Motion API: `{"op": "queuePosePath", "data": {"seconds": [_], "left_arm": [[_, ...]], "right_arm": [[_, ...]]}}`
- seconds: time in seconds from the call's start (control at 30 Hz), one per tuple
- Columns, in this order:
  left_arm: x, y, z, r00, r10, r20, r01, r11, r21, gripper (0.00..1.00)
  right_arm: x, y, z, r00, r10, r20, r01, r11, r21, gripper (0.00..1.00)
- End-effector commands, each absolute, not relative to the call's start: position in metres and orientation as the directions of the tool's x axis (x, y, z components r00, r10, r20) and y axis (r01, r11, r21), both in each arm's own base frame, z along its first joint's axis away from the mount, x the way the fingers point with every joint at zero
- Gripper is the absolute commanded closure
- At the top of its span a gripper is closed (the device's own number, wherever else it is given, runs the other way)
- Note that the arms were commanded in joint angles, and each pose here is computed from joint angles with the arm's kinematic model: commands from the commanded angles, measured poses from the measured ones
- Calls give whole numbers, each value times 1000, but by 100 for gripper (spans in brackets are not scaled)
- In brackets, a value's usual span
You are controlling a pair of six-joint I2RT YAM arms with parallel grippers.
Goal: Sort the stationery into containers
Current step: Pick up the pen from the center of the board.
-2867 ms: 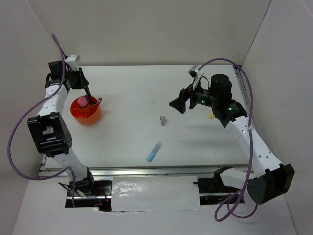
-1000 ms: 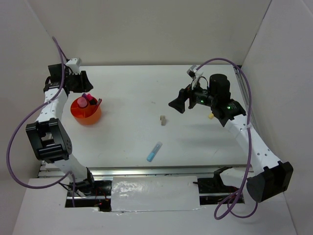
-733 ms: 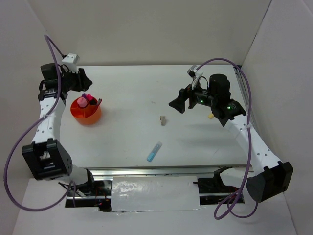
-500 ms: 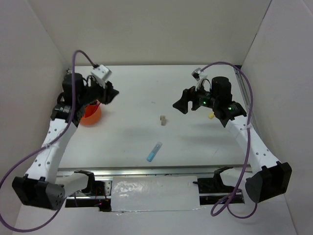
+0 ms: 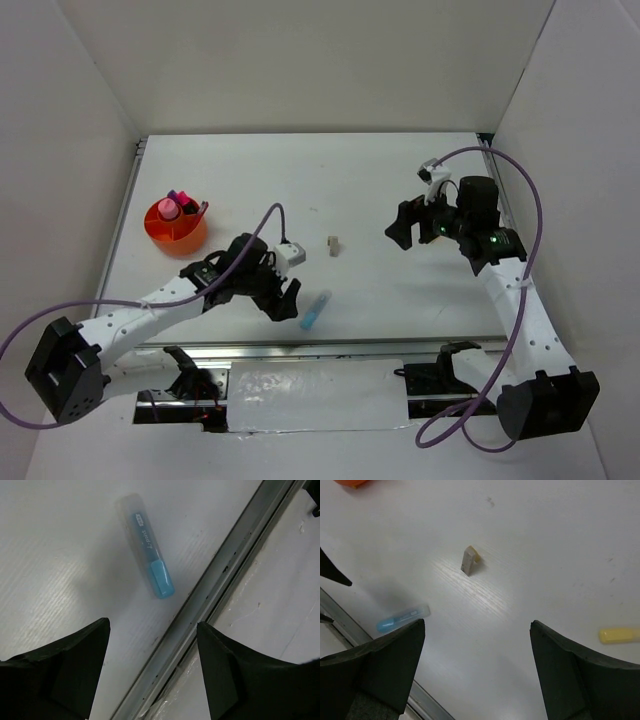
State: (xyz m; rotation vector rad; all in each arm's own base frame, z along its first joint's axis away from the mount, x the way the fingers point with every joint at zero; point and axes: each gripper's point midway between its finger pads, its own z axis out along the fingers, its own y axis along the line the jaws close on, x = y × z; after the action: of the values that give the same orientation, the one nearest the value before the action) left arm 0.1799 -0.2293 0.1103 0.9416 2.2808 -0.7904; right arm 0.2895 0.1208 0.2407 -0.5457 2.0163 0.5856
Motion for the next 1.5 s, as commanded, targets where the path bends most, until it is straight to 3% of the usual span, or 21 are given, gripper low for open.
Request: {"op": "queuePosePath", "data": {"seconds": [0.0, 0.13, 0.27, 0.37, 1.1, 1.17, 1.23, 1.3, 1.47], "left_arm": [[187, -244, 106, -606, 429, -669, 742, 607, -283, 18], [189, -264, 101, -573, 527, -628, 770, 609, -191, 28], [184, -276, 73, -634, 564, -528, 738, 645, -197, 42], [182, -272, 55, -669, 573, -474, 714, 672, -195, 46], [174, -278, 13, -723, 588, -363, 675, 713, -189, 47], [176, -275, 13, -718, 592, -366, 678, 715, -171, 56], [178, -274, 17, -704, 601, -379, 689, 708, -157, 71], [181, -276, 27, -690, 600, -405, 701, 692, -171, 79], [199, -285, 89, -733, 449, -511, 670, 606, -429, 97]], "right_arm": [[284, 106, 234, -449, -200, -871, -587, 801, 119, 9], [288, 102, 236, -444, -192, -875, -576, 809, 115, 9], [291, 98, 238, -443, -186, -877, -573, 811, 118, 9], [291, 94, 242, -439, -181, -880, -574, 810, 120, 9], [298, 82, 249, -402, -178, -898, -589, 801, 105, 9], [298, 82, 248, -399, -182, -899, -594, 798, 102, 9], [296, 84, 249, -391, -189, -901, -606, 789, 97, 9], [294, 86, 248, -377, -204, -903, -624, 776, 85, 10], [279, 109, 244, -262, -327, -908, -735, 677, -32, 11]]}}
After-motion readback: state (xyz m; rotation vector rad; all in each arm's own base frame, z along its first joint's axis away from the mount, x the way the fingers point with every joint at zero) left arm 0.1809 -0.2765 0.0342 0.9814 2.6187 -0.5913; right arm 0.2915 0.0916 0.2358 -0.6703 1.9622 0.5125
